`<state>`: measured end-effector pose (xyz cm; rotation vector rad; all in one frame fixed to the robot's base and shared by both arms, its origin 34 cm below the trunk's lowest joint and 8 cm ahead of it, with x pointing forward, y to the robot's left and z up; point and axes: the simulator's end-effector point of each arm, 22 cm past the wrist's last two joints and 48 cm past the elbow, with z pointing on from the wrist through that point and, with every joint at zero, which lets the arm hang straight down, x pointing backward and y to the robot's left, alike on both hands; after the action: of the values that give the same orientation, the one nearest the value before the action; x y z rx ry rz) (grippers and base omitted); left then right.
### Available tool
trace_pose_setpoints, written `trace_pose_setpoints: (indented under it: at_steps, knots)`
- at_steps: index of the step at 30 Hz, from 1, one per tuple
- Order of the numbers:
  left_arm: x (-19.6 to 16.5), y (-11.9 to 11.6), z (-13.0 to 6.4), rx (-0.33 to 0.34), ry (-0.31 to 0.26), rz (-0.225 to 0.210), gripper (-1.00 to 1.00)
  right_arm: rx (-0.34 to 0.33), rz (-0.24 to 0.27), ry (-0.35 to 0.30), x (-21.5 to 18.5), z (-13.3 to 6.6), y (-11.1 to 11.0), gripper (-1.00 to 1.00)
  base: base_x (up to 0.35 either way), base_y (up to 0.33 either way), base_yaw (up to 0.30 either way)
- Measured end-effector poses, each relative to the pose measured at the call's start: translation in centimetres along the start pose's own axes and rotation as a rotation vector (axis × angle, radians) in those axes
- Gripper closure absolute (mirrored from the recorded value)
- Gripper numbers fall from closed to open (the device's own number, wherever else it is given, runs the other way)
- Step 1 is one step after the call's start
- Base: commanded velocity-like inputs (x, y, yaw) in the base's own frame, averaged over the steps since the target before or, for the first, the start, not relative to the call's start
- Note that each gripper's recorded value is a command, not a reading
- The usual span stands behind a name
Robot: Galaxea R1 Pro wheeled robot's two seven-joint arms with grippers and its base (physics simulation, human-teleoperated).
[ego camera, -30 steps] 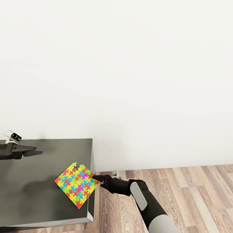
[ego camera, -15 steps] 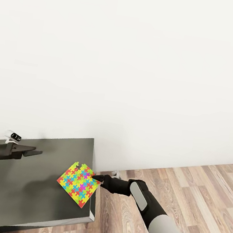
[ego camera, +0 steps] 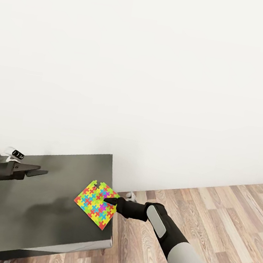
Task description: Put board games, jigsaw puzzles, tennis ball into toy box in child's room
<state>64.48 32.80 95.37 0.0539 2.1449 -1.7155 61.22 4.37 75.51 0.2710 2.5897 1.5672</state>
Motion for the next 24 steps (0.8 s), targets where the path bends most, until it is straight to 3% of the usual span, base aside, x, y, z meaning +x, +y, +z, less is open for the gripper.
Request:
trace_pose_setpoints:
  at_steps: [5, 8, 24]
  knots:
    - [0.0, -0.1, 0.0, 0.0, 0.0, -0.005, -1.0, 0.01, -0.011, 0.001, 0.0, 0.0, -0.1, 1.0, -0.001, 0.002, 0.0]
    - [-0.1, -0.5, -0.1, 0.0, -0.002, -0.005, -1.0, -0.012, 0.01, -0.002, 0.1, -0.2, 0.7, 1.0, 0.0, 0.0, 0.0]
    - [-0.4, -2.2, -0.6, 0.001, -0.005, -0.002, -1.0, -0.002, -0.016, -0.028, -0.2, -1.3, 1.9, 1.0, 0.0, 0.0, 0.0]
